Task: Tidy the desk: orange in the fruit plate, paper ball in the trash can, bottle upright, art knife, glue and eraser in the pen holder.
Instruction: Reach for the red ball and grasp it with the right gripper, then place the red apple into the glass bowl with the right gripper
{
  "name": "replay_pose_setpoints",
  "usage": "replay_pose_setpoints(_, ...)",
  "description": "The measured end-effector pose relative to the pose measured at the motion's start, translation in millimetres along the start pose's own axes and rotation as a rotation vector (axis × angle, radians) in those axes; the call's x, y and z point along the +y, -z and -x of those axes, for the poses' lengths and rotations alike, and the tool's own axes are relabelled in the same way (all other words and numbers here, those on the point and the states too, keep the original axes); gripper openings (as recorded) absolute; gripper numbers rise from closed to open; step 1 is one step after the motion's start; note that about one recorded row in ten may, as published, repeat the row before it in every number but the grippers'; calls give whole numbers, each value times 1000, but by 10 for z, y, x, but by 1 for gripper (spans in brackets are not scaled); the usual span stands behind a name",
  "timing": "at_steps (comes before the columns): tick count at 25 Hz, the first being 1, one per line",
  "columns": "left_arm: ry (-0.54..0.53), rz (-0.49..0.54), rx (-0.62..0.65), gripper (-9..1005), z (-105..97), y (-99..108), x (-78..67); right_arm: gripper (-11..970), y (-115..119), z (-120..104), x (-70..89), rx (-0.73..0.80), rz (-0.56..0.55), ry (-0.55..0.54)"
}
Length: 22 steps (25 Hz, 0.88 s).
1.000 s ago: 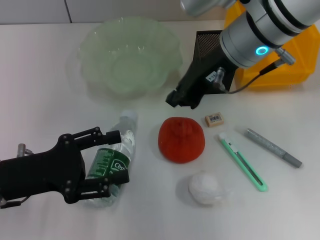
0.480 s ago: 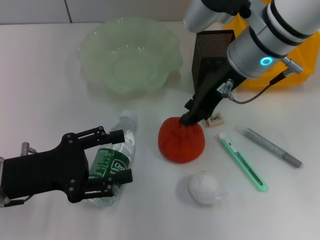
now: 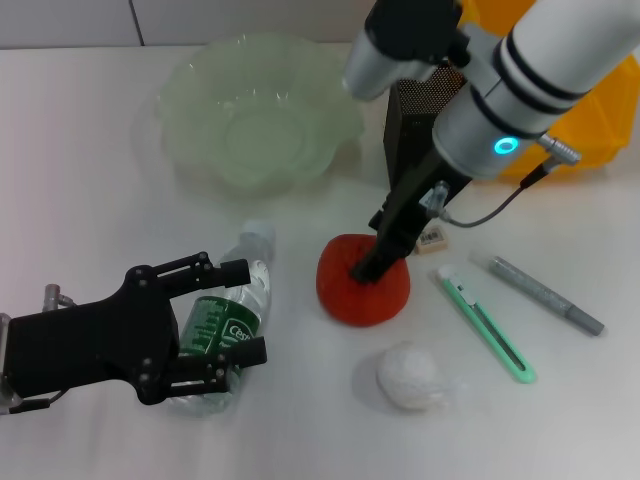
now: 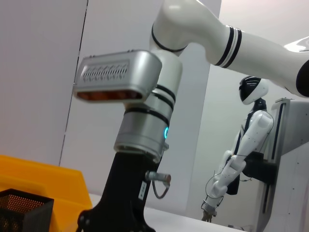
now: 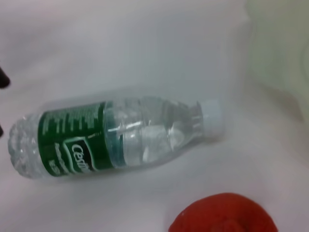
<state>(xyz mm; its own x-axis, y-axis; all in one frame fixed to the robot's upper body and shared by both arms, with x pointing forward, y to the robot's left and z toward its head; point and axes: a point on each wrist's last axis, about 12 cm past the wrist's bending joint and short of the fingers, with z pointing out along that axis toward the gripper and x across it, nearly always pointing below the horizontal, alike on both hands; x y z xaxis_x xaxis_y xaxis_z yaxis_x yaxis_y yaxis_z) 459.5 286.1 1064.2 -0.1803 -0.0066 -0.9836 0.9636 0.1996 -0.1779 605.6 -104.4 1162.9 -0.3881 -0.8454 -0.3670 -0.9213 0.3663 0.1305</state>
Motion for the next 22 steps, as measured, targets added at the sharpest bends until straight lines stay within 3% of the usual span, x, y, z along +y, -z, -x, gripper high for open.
replay_pose_setpoints(3,2,7,4,796,-8,2,4,751,-87,-10,3,25,-3,4)
replay_pose_setpoints(8,4,17,13,796,-24,5,10,745,-147,-13,34,36,-6,22)
replay_pose_setpoints(14,10,20,17,796,-44,6,-3,574,-158,-12,46,33,-1,24)
replay_pose_setpoints(19,12,19,14,796,-44,17,-12,333,-146,-6,49,30,0,28)
replay_pose_setpoints(22,12,18,14,796,-44,16,-13,302,-115,0,48,23,-1,31)
